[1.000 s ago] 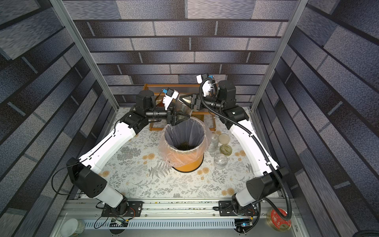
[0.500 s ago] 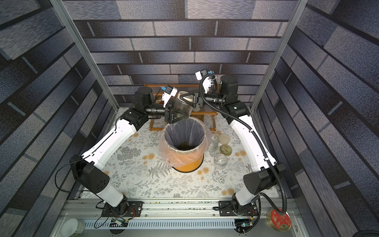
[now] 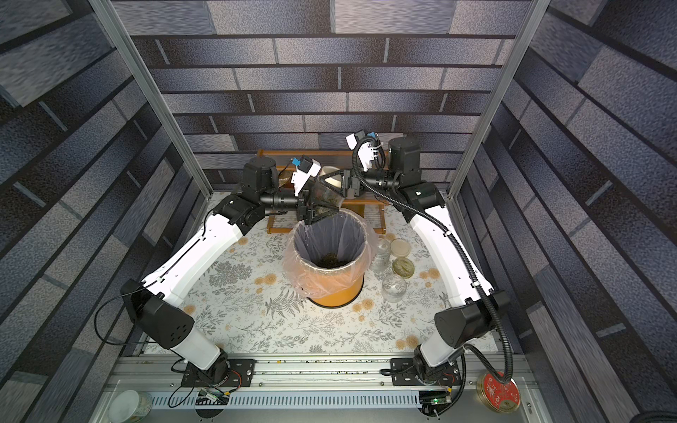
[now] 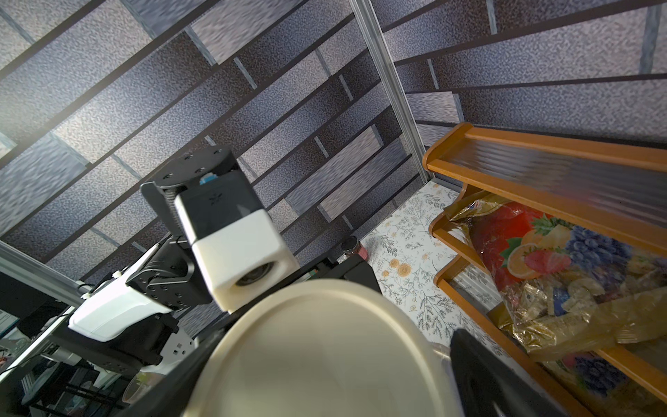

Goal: Empty moldy tea leaves from jars
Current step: Unscrew the lid from the jar.

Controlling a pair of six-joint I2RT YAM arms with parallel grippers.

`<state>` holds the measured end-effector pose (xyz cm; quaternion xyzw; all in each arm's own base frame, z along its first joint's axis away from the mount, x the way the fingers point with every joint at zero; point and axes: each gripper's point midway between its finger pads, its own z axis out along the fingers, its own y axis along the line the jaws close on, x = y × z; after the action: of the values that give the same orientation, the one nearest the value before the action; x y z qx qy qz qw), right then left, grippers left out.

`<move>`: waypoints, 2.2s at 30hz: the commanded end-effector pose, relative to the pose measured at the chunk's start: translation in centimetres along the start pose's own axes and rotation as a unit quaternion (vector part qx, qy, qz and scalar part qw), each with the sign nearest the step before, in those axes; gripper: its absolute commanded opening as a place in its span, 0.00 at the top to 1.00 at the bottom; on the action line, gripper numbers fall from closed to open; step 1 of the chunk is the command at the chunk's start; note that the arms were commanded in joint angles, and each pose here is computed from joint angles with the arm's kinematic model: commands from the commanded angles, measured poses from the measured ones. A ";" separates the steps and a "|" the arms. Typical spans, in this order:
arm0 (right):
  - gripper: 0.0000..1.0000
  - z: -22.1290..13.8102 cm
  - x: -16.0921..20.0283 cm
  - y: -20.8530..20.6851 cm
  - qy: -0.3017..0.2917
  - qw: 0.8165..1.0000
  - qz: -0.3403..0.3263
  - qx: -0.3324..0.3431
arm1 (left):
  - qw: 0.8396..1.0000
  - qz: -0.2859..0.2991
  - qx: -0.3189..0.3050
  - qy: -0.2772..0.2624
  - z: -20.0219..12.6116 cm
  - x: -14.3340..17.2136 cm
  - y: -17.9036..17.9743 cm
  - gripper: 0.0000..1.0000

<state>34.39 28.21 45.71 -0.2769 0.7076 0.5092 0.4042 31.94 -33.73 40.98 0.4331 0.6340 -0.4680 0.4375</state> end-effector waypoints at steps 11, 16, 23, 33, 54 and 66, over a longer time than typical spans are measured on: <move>0.01 -2.5 1.3 -2.4 -0.047 0.984 0.088 0.150 | 0.970 0.151 -0.180 -0.062 -2.5 -3.6 -1.7 0.69; 0.03 -2.6 1.8 -3.3 -0.061 0.975 0.111 0.184 | 0.949 0.180 -0.248 -0.076 -2.5 -3.4 -0.8 0.69; 0.07 -2.4 2.2 -3.9 -0.058 0.969 0.124 0.206 | 0.929 0.206 -0.296 -0.083 -2.8 -3.4 -0.6 0.69; 0.00 -1.8 2.0 -3.7 -0.054 0.971 0.127 0.193 | 0.925 0.221 -0.303 -0.067 -2.0 -3.2 -0.4 0.69; 0.00 -3.7 2.5 0.3 -0.062 0.983 0.105 0.140 | 0.950 0.122 -0.271 -0.094 -3.4 -4.1 1.8 0.69; 0.02 -2.9 1.6 1.2 -0.064 0.987 0.093 0.114 | 0.958 0.117 -0.250 -0.086 -2.0 -5.0 1.1 0.69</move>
<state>31.70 25.33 44.23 -0.1177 0.7697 0.4663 0.4199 35.20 -31.75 41.96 0.3384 0.6749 -0.2500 0.6061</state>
